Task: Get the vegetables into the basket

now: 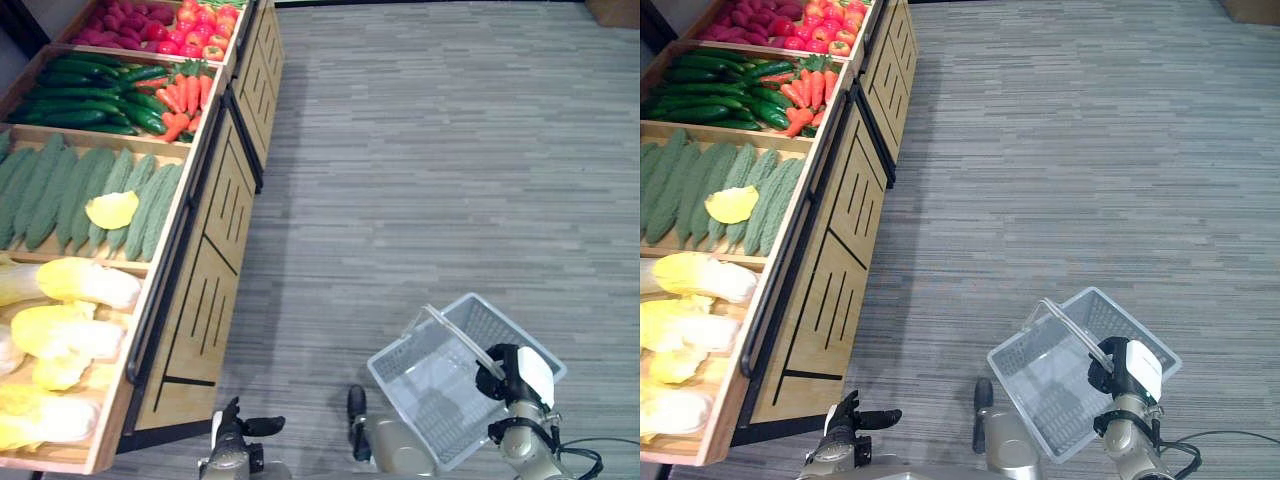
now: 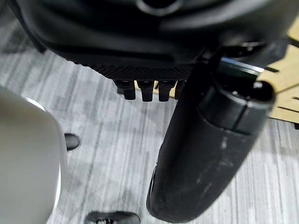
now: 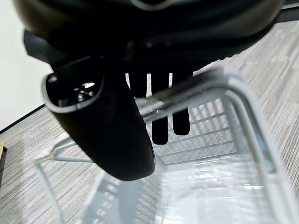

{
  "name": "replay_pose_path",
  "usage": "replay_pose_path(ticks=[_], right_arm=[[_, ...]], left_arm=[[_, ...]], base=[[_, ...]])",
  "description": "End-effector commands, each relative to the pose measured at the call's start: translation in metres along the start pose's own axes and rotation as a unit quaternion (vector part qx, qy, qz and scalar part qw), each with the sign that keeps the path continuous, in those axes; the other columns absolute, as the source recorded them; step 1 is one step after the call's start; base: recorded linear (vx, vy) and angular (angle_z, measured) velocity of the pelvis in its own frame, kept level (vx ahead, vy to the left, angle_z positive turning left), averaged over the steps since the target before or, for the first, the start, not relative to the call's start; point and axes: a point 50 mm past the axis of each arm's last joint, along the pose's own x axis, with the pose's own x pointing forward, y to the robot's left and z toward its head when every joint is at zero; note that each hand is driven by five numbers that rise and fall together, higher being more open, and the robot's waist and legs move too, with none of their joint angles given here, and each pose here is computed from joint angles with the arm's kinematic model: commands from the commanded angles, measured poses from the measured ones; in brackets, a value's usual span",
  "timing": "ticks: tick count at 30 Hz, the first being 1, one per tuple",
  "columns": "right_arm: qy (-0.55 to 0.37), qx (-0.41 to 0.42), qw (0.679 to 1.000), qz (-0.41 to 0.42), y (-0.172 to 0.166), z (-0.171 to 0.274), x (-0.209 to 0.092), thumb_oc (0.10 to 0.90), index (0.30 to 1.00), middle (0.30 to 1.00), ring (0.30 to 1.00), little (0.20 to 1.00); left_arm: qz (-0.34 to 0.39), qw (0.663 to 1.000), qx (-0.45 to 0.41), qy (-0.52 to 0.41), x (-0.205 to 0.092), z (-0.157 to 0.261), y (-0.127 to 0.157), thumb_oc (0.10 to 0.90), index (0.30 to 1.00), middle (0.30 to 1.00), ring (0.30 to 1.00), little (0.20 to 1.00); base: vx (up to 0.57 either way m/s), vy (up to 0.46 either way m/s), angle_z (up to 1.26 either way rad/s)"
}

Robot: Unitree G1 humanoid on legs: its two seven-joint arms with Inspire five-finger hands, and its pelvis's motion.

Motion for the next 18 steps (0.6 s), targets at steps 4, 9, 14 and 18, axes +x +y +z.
replay_pose_path(ticks=[4,9,14,18], right_arm=[[-0.029,0.025,0.997,-0.067,-0.019,0.0,-0.001,0.4,0.3,0.3,0.3,0.3],[-0.004,0.03,0.996,-0.088,-0.023,-0.009,-0.002,0.4,0.3,0.3,0.3,0.3],[-0.006,0.022,0.997,-0.072,-0.012,-0.006,-0.006,0.4,0.3,0.3,0.3,0.3],[-0.018,0.028,0.997,-0.074,-0.009,0.001,-0.005,0.4,0.3,0.3,0.3,0.3]], left_arm=[[0.024,1.0,-0.003,-0.016,0.001,0.006,0.006,0.9,1.0,1.0,1.0,1.0],[0.016,0.999,0.016,-0.026,0.002,0.012,0.003,0.9,1.0,1.0,1.0,1.0],[0.026,0.999,0.018,-0.014,0.002,0.005,0.009,0.9,1.0,1.0,1.0,1.0],[0.036,0.999,0.013,-0.011,0.002,0.003,0.01,0.9,1.0,1.0,1.0,1.0]], base=[[0.11,-0.165,0.25],[0.12,-0.031,0.49],[0.2,0.11,-0.2],[0.13,0.227,-0.39]])
